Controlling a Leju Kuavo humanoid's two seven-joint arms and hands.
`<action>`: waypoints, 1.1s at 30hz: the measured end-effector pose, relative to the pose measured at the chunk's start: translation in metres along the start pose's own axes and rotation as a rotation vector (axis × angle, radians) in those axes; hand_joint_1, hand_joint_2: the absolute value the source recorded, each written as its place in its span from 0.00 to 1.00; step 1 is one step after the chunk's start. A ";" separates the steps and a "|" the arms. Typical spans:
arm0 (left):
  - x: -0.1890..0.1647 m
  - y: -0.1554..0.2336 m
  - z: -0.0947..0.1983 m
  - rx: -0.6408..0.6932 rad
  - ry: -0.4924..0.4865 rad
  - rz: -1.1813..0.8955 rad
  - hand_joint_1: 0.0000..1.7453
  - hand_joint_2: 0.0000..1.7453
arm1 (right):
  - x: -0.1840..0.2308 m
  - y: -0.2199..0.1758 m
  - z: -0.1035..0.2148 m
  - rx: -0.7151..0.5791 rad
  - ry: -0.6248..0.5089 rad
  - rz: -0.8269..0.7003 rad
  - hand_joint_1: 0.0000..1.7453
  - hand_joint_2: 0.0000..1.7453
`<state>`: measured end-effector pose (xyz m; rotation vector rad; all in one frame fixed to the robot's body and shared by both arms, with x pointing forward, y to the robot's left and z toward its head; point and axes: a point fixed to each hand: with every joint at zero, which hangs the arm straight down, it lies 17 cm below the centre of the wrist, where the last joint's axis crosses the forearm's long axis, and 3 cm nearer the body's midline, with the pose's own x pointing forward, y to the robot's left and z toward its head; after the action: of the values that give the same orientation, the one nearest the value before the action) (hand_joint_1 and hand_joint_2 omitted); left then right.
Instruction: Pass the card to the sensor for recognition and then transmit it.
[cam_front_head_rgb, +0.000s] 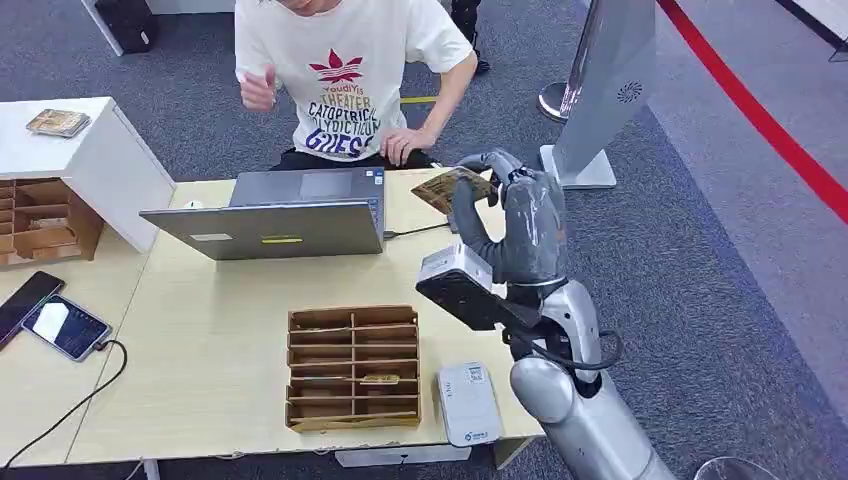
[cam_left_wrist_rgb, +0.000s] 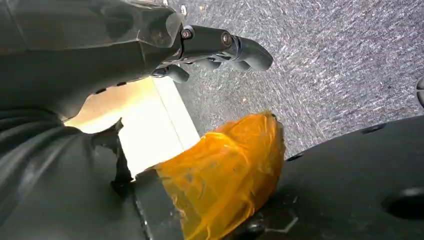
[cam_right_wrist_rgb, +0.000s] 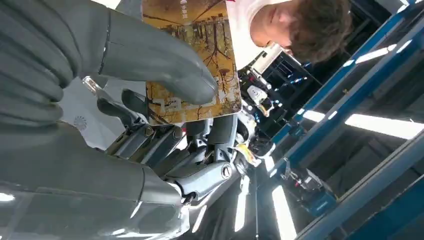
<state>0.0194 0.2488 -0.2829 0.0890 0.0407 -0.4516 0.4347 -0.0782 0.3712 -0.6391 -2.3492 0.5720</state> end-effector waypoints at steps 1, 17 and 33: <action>0.000 0.000 0.000 0.001 0.000 -0.001 0.00 0.00 | 0.000 0.002 -0.001 0.004 -0.003 0.003 1.00 1.00; 0.004 0.007 0.000 0.008 -0.004 -0.112 0.00 0.00 | 0.010 0.044 -0.057 0.117 -0.117 0.321 1.00 1.00; 0.010 0.013 0.001 0.011 -0.008 -0.181 0.00 0.00 | -0.007 0.064 -0.081 0.154 -0.194 0.630 1.00 1.00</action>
<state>0.0340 0.2555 -0.2811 0.0951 0.0383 -0.6332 0.5121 -0.0126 0.3911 -1.3116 -2.2232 1.1193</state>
